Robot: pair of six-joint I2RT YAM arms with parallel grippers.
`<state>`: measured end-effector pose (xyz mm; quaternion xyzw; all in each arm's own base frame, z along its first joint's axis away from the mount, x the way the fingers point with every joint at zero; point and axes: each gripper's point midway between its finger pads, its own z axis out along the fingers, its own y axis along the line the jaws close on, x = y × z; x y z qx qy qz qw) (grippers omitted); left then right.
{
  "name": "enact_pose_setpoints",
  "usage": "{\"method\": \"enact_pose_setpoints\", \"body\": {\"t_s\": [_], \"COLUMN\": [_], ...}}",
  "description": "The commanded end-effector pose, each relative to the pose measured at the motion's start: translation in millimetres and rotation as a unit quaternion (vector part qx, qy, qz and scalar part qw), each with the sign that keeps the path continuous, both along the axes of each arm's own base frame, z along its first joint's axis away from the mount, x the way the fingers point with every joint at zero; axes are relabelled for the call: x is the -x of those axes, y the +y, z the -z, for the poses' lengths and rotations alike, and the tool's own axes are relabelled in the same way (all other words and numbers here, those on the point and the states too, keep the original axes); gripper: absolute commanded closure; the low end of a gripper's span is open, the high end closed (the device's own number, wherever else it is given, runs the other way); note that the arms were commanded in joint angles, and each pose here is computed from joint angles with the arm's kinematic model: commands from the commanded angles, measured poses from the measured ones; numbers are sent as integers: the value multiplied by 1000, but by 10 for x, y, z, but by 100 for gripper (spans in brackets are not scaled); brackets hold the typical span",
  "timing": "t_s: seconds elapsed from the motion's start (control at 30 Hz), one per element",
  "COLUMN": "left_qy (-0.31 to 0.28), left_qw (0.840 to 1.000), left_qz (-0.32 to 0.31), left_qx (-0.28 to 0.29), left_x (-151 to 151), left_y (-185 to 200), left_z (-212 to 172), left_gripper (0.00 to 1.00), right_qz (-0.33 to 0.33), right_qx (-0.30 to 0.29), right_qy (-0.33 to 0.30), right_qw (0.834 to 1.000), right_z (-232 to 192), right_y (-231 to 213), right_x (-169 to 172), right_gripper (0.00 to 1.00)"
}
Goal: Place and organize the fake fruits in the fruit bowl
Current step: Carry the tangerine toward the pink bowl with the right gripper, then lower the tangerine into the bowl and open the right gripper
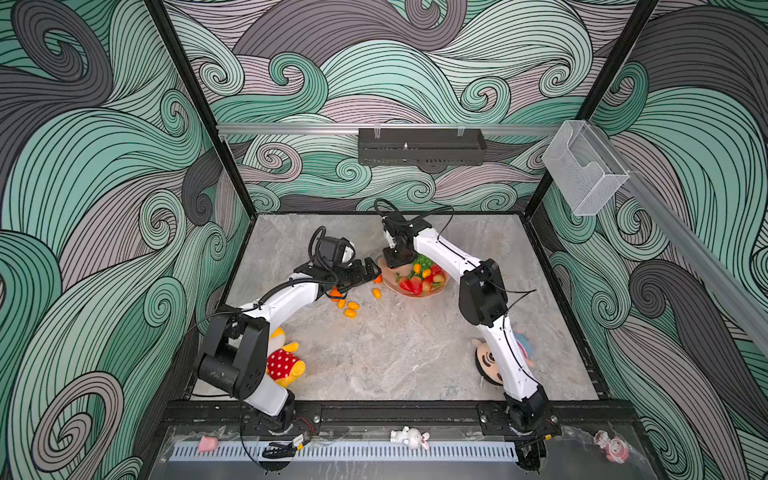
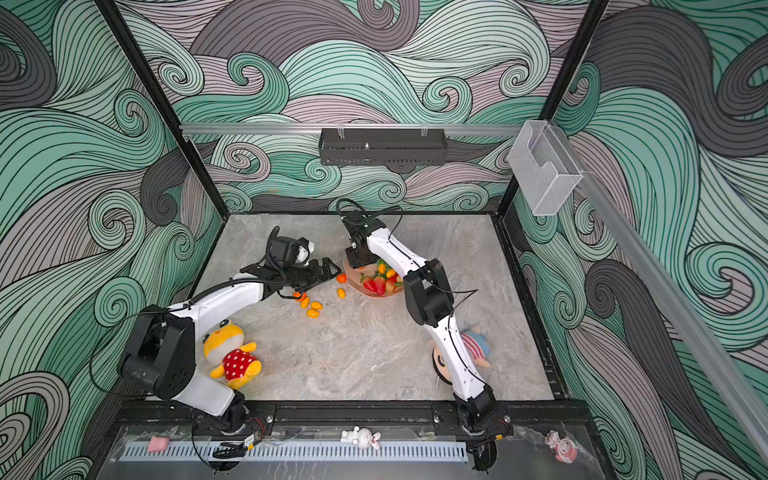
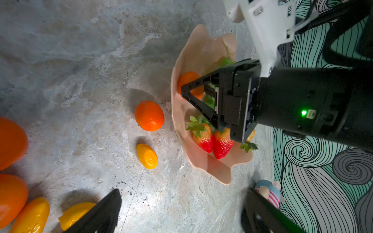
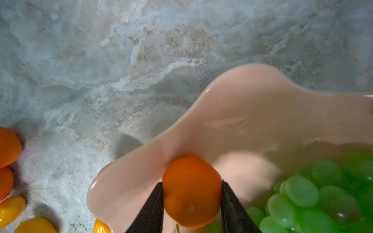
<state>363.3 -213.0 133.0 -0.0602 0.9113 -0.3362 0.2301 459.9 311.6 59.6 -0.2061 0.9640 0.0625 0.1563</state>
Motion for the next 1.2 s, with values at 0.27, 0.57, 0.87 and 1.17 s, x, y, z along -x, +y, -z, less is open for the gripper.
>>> {"method": "enact_pose_setpoints", "body": {"t_s": [0.27,0.57,0.87,1.17], "left_qy": [-17,-40,-58,-59], "left_qw": [1000,999,998,994], "left_qz": [1,-4,-20,-84], "left_qx": [-5,-15,-28,-45], "left_x": [-25,75,205,322], "left_y": [-8,84,234,628], "left_z": [-128,-327,-467,-443], "left_gripper": [1,1,1,1], "right_qz": [-2,-3,-12,-86], "right_qx": [-3,-8,0,13], "right_qy": [-5,-43,-72,-93], "right_qw": [1000,999,997,992], "right_z": [-132,-555,-843,-908], "right_y": [-5,-70,-106,371], "right_x": [1,6,108,426], "right_gripper": [55,49,47,50]}}
